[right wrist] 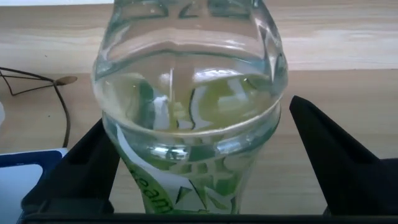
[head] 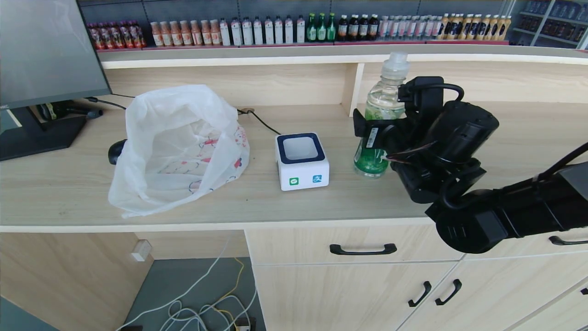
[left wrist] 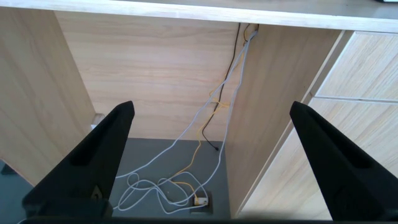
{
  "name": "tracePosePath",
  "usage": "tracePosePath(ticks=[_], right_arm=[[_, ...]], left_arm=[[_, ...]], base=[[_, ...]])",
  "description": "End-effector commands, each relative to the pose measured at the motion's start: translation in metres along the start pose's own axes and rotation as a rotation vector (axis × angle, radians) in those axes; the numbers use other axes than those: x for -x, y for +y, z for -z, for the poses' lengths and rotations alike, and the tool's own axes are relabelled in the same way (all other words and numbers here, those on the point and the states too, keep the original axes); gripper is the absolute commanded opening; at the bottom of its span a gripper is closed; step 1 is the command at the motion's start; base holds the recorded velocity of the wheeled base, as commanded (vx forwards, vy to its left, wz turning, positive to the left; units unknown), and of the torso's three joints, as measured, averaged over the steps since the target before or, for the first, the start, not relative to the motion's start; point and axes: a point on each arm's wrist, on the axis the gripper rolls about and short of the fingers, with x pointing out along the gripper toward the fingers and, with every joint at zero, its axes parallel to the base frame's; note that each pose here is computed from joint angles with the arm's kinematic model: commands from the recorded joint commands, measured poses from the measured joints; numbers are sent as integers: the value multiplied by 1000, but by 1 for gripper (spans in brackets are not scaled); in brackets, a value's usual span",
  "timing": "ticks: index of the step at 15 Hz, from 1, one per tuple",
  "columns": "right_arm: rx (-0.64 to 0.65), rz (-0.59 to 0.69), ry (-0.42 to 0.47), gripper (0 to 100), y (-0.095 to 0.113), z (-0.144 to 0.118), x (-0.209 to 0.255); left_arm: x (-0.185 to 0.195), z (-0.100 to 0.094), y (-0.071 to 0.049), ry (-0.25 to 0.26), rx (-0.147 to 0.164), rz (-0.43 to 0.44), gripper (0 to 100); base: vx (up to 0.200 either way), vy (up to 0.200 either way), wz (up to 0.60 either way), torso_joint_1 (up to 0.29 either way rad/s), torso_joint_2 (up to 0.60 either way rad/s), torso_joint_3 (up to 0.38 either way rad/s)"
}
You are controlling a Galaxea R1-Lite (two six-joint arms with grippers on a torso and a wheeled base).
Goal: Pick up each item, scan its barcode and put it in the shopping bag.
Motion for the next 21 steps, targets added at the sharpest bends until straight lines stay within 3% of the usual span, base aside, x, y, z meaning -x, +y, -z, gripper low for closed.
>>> tracePosePath(ticks=[1,2,17,21], right_arm=[[1,8,-2,100,-3,0,-1],[2,6,0,0,-3,0,-1],[-28,1,-56,0,-2,-17,-1],[-49,-47,-125,0,-6,-38,-4]], left_arm=[[0,0,0,-1,0,0,100],[0,0,0,-1,0,0,100],[0,0,0,-1,0,0,100],[0,0,0,-1,0,0,100]], base=[[0,0,0,0,0,0],[0,0,0,0,0,0],[0,0,0,0,0,0],[0,0,0,0,0,0]])
